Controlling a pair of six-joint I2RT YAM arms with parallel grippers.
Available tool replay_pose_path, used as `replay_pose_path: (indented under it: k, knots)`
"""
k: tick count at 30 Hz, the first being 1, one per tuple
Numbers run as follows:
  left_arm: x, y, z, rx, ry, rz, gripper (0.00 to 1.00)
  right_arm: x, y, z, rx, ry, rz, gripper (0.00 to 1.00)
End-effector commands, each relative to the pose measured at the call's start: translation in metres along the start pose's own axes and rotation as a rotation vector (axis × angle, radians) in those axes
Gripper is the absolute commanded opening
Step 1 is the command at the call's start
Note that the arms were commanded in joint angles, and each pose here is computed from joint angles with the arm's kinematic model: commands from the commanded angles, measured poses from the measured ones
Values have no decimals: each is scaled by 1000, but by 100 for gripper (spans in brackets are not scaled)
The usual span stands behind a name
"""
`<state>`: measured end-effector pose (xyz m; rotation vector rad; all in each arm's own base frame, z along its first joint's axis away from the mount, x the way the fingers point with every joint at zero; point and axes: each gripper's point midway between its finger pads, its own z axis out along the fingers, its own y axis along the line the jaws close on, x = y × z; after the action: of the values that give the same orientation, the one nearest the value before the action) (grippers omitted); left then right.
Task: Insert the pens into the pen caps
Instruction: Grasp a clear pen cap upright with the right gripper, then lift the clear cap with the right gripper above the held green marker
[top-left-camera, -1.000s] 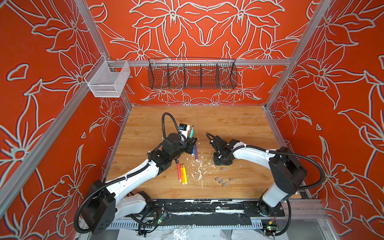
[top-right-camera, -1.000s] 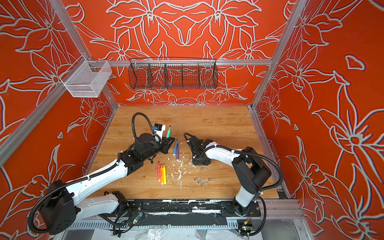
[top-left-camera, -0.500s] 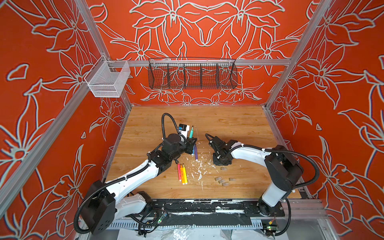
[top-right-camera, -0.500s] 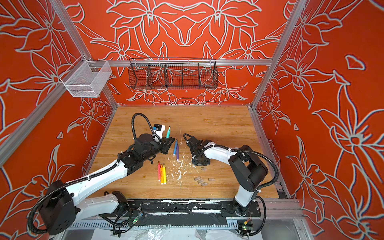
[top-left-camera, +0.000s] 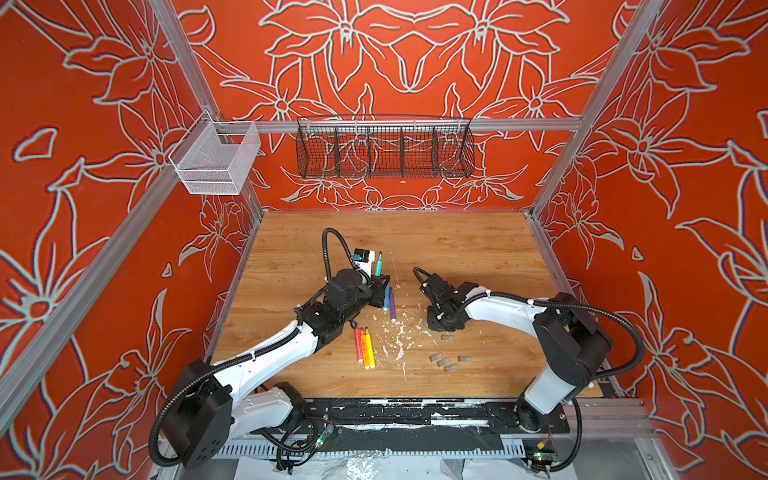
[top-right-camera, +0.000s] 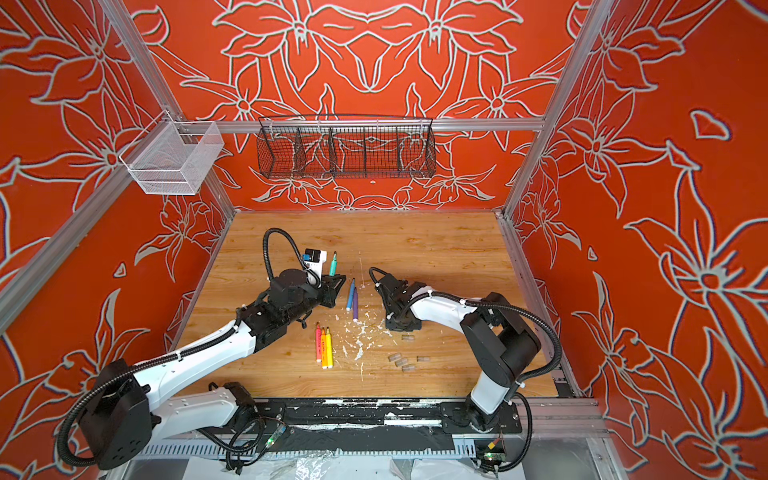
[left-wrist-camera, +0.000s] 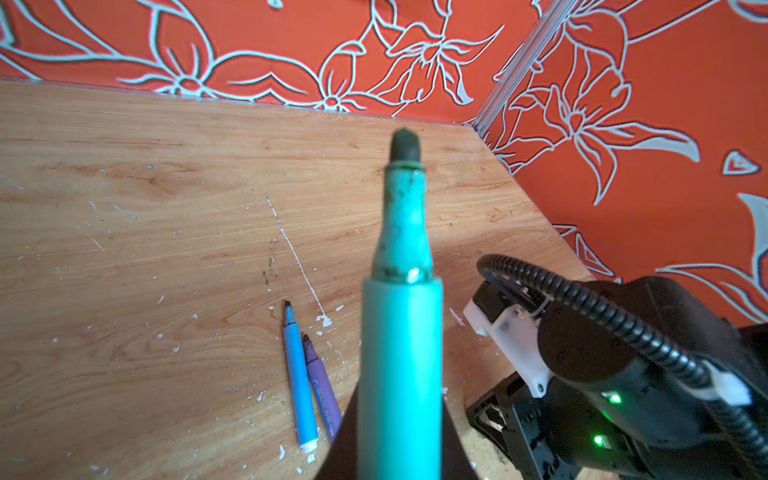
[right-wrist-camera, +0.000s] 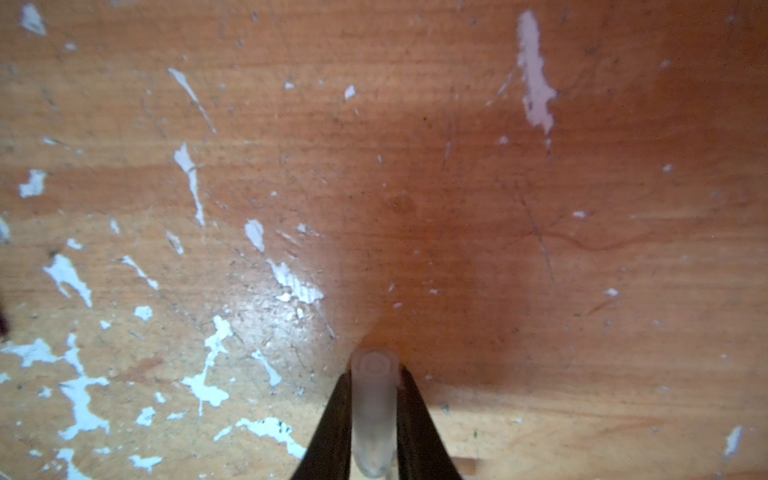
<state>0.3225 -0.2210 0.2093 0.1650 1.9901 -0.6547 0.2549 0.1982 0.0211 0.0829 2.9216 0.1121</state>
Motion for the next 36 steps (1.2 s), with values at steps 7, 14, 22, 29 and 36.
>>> replay_pose_path:
  k: [7, 14, 22, 29, 36]
  knots:
    - [-3, -28, 4, 137, 35, 44, 0, -8, 11, -20, -103, -62, 47, 16]
    - [4, -47, 5, 255, 55, 48, 0, -35, 3, -75, -166, -246, 95, 16]
    - [1, -60, -9, 321, 31, 69, 0, -82, 15, -170, -365, -543, 124, 17]
    - [6, -75, -9, 429, 14, 18, 0, -105, 40, -247, -645, -748, 145, 16]
    - [9, -80, -12, 454, 33, 26, 0, -103, 54, -299, -933, -886, 178, 16]
